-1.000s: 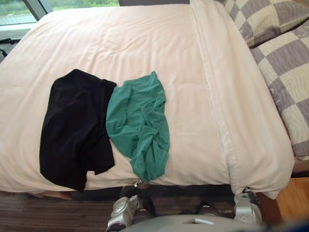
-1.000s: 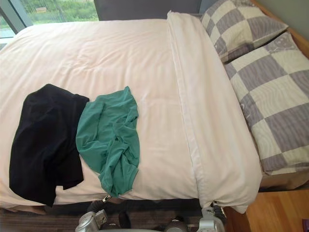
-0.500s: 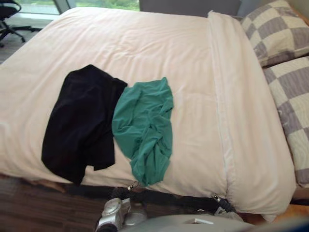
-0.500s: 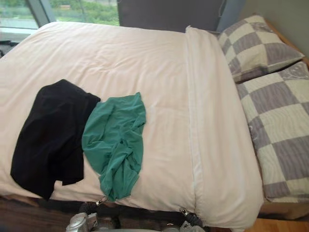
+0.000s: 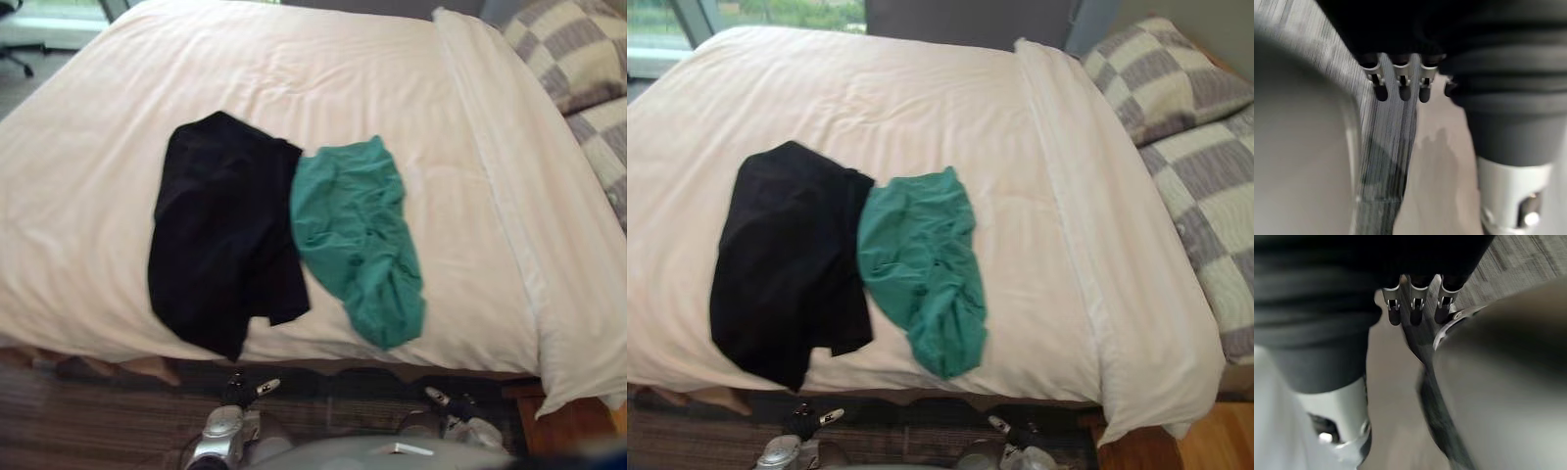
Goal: Tidy the bed and pick cloth on bed and put in laundry
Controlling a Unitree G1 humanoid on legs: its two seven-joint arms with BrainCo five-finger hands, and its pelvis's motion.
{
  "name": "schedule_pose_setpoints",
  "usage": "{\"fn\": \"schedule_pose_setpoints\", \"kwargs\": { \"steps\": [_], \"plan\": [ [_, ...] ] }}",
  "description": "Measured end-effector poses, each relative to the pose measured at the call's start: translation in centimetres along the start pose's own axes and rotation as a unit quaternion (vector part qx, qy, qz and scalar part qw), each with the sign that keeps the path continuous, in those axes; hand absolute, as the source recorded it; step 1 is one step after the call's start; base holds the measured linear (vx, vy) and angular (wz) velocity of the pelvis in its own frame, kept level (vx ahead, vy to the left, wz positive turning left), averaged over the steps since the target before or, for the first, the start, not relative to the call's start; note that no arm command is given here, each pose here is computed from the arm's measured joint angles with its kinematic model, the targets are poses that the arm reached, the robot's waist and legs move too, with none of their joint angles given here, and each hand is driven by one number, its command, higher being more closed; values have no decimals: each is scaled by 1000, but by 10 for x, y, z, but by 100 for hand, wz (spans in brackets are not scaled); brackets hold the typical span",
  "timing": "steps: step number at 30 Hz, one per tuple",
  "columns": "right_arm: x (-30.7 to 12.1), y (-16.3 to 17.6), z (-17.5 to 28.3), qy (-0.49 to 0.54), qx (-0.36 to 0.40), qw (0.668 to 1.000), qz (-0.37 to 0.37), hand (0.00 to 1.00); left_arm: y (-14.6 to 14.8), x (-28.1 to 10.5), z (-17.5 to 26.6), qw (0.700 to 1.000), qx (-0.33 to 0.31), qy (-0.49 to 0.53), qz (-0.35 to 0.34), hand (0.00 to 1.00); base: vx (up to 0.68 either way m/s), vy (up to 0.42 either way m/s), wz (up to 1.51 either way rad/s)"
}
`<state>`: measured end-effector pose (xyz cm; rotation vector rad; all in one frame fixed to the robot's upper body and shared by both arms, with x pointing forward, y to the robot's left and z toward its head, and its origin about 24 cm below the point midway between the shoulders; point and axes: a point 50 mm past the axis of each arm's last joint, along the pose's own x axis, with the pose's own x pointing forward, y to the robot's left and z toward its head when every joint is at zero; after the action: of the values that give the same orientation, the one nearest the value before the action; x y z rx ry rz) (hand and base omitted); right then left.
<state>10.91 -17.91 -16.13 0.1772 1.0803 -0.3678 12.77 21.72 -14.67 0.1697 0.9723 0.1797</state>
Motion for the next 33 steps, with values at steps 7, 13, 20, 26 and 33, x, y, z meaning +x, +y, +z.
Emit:
{"fn": "schedule_pose_setpoints", "kwargs": {
  "steps": [7, 13, 20, 26, 33],
  "plan": [
    [0, 24, 35, -78, -108, 989, 57, 0, -33, 1, 12, 999, 24, -14, -43, 0, -21, 107, -42],
    [-1, 22, 37, -90, -123, 987, 57, 0, -51, -3, 11, 997, 37, -15, -68, 0, -50, -74, 47],
    [5, 14, 60, -104, -154, 982, 43, 0, -40, 4, 42, 997, -15, -59, -46, 0, -2, 73, 5],
    [5, 10, 59, -99, -143, 984, 36, 0, -54, 1, 40, 996, -20, -61, -64, 0, 53, 246, -8],
    [0, 35, 38, -73, -124, 987, 76, 0, -30, 3, 27, 998, 21, -44, -43, 0, 100, 539, 5]
  ]
}}
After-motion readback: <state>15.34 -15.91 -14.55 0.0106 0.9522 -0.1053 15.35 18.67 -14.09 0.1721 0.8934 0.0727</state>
